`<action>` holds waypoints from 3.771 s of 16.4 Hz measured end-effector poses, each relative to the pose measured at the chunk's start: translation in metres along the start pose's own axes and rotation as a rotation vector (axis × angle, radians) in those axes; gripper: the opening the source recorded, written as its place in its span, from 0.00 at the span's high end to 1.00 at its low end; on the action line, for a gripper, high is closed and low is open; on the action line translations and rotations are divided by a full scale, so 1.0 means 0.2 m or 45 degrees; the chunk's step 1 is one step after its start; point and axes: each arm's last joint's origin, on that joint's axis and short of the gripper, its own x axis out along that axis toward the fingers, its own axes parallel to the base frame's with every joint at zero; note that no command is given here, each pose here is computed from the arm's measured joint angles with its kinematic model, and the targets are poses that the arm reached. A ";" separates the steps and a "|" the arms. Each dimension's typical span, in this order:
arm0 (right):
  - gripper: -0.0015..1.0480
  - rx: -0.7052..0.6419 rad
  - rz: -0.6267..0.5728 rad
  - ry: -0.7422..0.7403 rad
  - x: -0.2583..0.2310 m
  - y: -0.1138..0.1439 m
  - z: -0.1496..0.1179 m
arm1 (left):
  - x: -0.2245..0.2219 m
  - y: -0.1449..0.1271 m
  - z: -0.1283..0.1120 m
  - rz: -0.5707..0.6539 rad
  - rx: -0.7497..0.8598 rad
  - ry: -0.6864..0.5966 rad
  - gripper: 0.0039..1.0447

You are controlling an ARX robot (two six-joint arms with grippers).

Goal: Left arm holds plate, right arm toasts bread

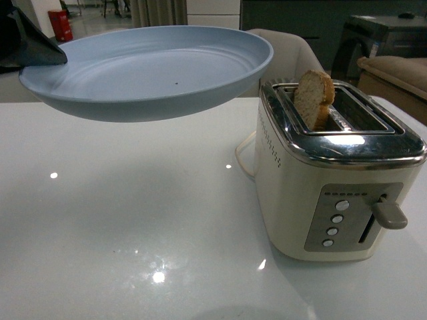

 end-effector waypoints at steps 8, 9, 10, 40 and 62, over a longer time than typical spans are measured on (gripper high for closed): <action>0.31 -0.149 -0.020 -0.309 -0.41 -0.32 -0.27 | 0.00 0.00 0.00 0.000 0.000 0.000 0.98; 0.38 -0.151 -0.017 -0.292 -0.41 -0.36 -0.32 | 0.00 0.00 0.00 0.000 0.000 0.000 0.98; 0.47 -0.150 -0.031 -0.265 -0.41 -0.38 -0.37 | 0.00 0.00 0.00 -0.001 0.000 -0.001 0.98; 0.98 -0.148 0.003 -0.272 -0.57 -0.41 -0.71 | 0.00 0.00 0.00 -0.004 0.000 0.000 0.98; 0.06 -0.148 0.003 -0.272 -0.57 -0.41 -0.71 | 0.00 0.01 0.01 0.109 0.064 -0.209 0.98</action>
